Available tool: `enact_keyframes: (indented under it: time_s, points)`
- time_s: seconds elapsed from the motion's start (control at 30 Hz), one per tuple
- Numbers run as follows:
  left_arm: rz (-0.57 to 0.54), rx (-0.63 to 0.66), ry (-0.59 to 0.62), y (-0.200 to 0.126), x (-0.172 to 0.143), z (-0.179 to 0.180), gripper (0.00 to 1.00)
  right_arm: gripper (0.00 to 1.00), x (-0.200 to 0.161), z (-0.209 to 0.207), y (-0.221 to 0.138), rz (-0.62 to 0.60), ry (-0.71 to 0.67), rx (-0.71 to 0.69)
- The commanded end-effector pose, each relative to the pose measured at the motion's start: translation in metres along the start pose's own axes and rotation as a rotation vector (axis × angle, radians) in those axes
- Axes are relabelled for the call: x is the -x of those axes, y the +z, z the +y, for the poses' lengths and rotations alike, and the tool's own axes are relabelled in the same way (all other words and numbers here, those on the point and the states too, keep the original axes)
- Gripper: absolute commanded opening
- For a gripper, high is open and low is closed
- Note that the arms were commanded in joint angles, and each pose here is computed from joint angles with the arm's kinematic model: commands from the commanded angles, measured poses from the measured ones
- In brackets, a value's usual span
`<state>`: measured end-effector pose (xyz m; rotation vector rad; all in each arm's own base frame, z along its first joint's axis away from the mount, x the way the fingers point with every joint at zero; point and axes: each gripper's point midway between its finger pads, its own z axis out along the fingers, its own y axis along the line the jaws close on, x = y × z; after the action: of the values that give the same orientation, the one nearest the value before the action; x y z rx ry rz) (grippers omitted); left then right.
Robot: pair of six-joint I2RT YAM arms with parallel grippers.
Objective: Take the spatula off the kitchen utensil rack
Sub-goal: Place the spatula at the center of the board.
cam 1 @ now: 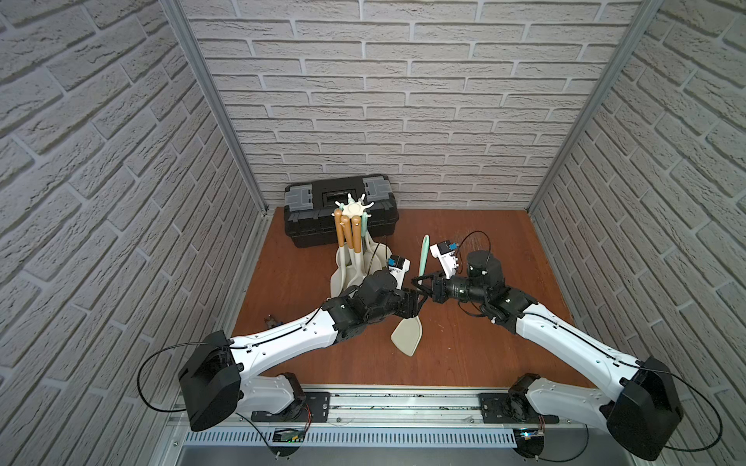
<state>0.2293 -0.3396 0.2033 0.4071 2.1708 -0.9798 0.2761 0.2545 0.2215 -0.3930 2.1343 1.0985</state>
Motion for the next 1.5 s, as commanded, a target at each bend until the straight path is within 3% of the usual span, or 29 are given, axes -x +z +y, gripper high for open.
enact_keyframes:
  time_s: [0.0, 0.3, 0.47, 0.5, 0.63, 0.7, 0.83, 1.07, 1.47]
  points:
    - [-0.060, -0.120, -0.026, -0.004, 0.017, -0.019, 0.61, 0.03, 0.000, 0.002, -0.002, -0.008, 0.018, 0.024]
    - [-0.023, -0.168, -0.057, 0.009, 0.016, -0.018, 0.34, 0.03, 0.004, 0.015, -0.006, -0.011, 0.004, 0.081]
    - [-0.007, -0.160, -0.059, 0.010, 0.015, -0.018, 0.00, 0.03, 0.008, 0.009, -0.008, -0.034, 0.014, 0.046]
    - [-0.003, -0.144, -0.062, 0.010, 0.014, -0.015, 0.00, 0.06, 0.009, 0.007, -0.009, -0.037, 0.018, 0.035]
    - [0.052, 0.040, -0.032, 0.010, 0.007, 0.003, 0.00, 0.47, 0.012, -0.005, -0.018, -0.043, 0.006, -0.075]
    - [0.113, 0.166, 0.007, 0.014, -0.001, 0.011, 0.00, 0.53, 0.013, -0.024, -0.031, -0.049, 0.007, -0.222]
    - [0.204, 0.397, 0.038, 0.027, -0.015, 0.028, 0.00, 0.55, 0.013, -0.068, -0.072, -0.103, 0.036, -0.545]
    - [0.287, 0.697, 0.003, 0.048, -0.038, 0.065, 0.00, 0.56, 0.001, -0.084, -0.099, -0.158, 0.036, -0.644]
    - [0.373, 0.787, -0.055, 0.070, -0.049, 0.110, 0.00, 0.56, -0.012, -0.095, -0.106, -0.139, 0.025, -0.700]
